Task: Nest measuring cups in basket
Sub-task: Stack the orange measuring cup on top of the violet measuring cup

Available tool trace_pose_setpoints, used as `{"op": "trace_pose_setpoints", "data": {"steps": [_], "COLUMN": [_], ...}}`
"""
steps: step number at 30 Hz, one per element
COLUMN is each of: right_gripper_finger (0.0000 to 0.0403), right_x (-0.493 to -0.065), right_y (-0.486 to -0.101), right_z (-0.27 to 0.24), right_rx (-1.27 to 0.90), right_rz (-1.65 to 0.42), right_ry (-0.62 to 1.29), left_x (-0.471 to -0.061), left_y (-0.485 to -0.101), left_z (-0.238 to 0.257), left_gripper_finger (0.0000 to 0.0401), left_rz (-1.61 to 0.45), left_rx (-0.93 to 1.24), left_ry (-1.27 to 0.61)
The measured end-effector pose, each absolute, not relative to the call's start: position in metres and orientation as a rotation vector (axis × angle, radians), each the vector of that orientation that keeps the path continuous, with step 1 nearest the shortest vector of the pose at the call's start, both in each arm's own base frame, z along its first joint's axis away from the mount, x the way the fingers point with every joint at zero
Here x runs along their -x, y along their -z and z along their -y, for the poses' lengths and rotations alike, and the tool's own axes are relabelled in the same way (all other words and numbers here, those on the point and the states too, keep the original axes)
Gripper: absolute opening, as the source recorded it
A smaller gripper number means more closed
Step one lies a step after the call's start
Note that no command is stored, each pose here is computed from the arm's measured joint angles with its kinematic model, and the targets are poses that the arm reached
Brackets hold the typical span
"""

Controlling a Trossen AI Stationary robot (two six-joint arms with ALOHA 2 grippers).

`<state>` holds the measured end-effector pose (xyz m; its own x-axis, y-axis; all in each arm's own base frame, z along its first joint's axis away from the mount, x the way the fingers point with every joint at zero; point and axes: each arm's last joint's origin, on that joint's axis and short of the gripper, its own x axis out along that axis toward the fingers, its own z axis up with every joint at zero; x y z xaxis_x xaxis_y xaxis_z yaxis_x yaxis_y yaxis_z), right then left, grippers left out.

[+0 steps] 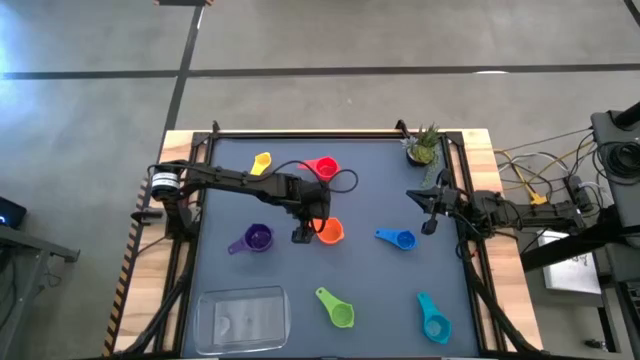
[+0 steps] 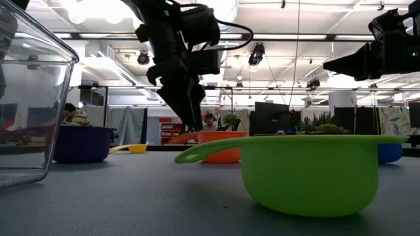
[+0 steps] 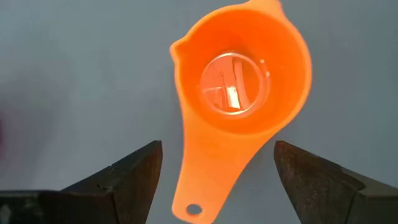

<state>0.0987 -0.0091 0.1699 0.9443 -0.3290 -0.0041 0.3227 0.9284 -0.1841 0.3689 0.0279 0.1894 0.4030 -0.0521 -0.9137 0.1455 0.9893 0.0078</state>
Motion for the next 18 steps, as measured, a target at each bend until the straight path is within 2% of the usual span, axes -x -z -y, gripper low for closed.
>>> {"op": "trace_pose_setpoints", "data": {"steps": [8,18], "right_gripper_finger": [0.0009,0.0009], "right_x": [-0.099,-0.099], "right_y": [-0.17,-0.17], "right_z": [0.009,0.009], "right_rx": [0.183,0.183], "right_rz": [-0.035,-0.035], "right_ry": [0.334,0.334], "left_x": [-0.37,-0.36], "left_y": [-0.188,-0.165], "left_z": [-0.022,-0.022], "left_gripper_finger": [0.0283,0.0283], "left_rz": [-1.149,-1.161], "left_rx": [-0.15,-0.152], "left_ry": [0.077,0.08]}}
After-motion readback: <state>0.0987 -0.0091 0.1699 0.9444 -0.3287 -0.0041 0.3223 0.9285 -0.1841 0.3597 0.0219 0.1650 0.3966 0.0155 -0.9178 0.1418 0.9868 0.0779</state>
